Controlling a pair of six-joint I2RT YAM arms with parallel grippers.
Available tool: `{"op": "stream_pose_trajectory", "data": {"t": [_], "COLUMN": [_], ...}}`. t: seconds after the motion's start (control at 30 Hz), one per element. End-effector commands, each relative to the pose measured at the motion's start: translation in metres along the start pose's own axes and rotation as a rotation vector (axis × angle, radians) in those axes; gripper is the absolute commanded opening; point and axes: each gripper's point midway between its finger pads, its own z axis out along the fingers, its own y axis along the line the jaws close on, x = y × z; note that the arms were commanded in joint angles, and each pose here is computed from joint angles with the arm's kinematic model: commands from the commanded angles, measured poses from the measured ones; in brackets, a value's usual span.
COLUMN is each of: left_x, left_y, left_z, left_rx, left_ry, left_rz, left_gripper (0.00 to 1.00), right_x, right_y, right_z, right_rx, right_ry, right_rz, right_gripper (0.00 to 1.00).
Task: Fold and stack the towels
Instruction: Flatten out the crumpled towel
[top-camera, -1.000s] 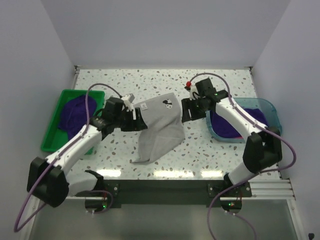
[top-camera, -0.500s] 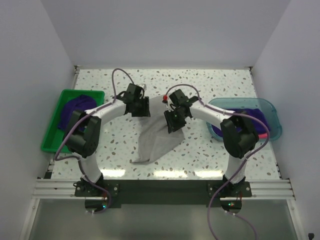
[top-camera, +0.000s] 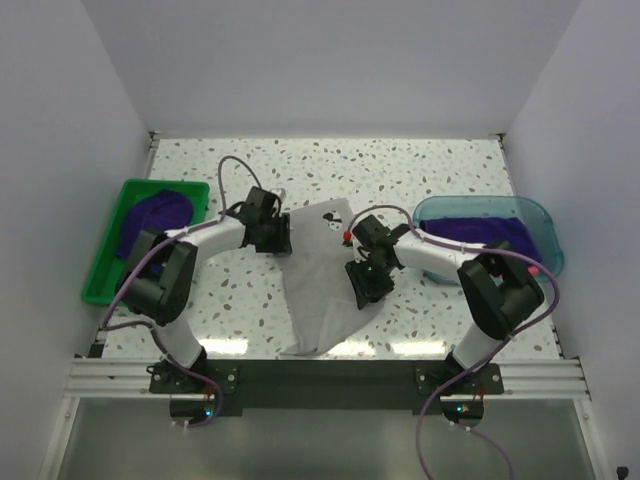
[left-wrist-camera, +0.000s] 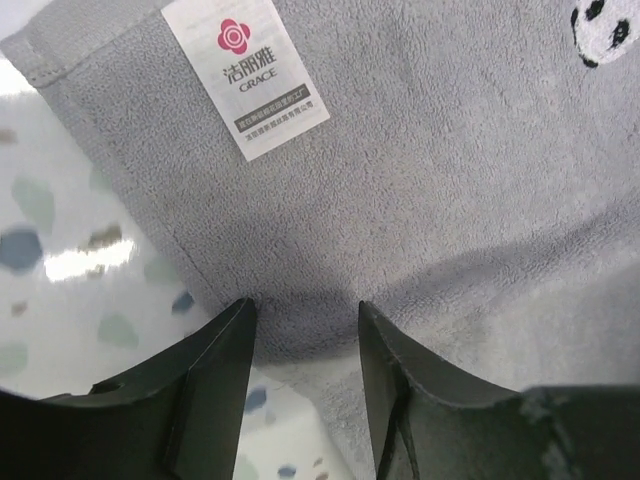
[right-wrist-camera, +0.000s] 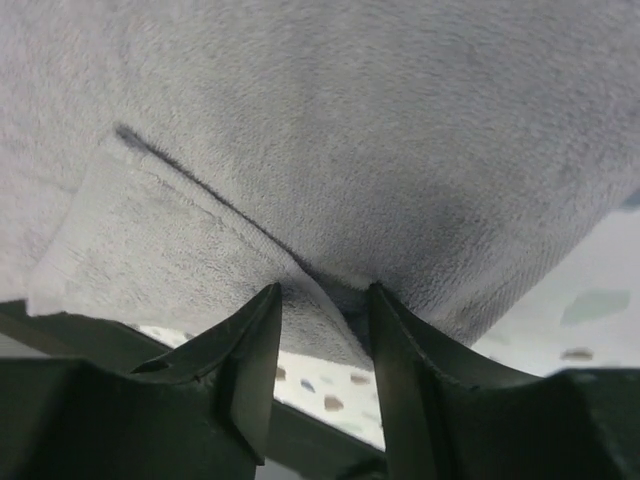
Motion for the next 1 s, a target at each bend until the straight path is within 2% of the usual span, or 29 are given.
{"op": "stream_pose_trajectory", "data": {"t": [0.0, 0.07, 0.1, 0.17, 0.2, 0.27, 0.3, 0.37, 0.43, 0.47, 0.53, 0.67, 0.8, 0.97], "left_x": [0.047, 0.043, 0.03, 0.013, -0.008, -0.028, -0.045, -0.057, -0.069, -0.072, -0.074, -0.081, -0.083, -0.089], "left_y": [0.01, 0.01, 0.009, 0.007, 0.002, 0.002, -0.001, 0.001, 0.005, 0.01, 0.019, 0.048, 0.07, 0.08], "left_z": [-0.025, -0.034, -0.042, -0.049, -0.055, -0.059, -0.063, -0.066, -0.068, -0.069, -0.068, -0.067, -0.061, -0.059], "left_rx": [-0.009, -0.011, -0.013, -0.024, -0.021, -0.041, -0.039, -0.047, -0.042, -0.041, -0.045, -0.103, -0.175, -0.227], "left_ry": [0.081, 0.05, 0.006, -0.036, -0.083, -0.124, -0.156, -0.18, -0.21, -0.214, -0.216, -0.255, -0.234, -0.241], "left_rz": [-0.015, -0.005, 0.015, 0.045, 0.082, 0.108, 0.131, 0.138, 0.141, 0.133, 0.131, 0.132, 0.143, 0.174], "left_gripper": [0.52, 0.55, 0.61, 0.68, 0.73, 0.75, 0.77, 0.77, 0.78, 0.78, 0.76, 0.79, 0.85, 0.86], "right_x": [0.047, 0.049, 0.036, 0.007, -0.004, -0.026, -0.054, -0.094, -0.12, -0.143, -0.166, -0.221, -0.25, -0.281], "right_y": [-0.001, 0.002, 0.011, 0.025, 0.027, 0.028, 0.03, 0.026, 0.011, 0.006, -0.006, -0.024, -0.039, -0.049], "right_z": [-0.018, -0.031, -0.04, -0.059, -0.066, -0.08, -0.091, -0.109, -0.102, -0.116, -0.11, -0.11, -0.084, -0.058], "right_rx": [0.006, -0.009, -0.038, -0.078, -0.071, -0.049, -0.024, 0.007, 0.059, 0.07, 0.098, 0.127, 0.156, 0.189], "right_ry": [0.135, 0.136, 0.097, 0.027, 0.006, -0.027, -0.084, -0.168, -0.163, -0.215, -0.226, -0.385, -0.4, -0.454], "right_rz": [-0.02, -0.047, -0.067, -0.135, -0.158, -0.224, -0.251, -0.311, -0.319, -0.334, -0.327, -0.347, -0.356, -0.384], "right_gripper": [0.46, 0.5, 0.5, 0.51, 0.51, 0.5, 0.5, 0.49, 0.47, 0.47, 0.47, 0.47, 0.51, 0.59]}}
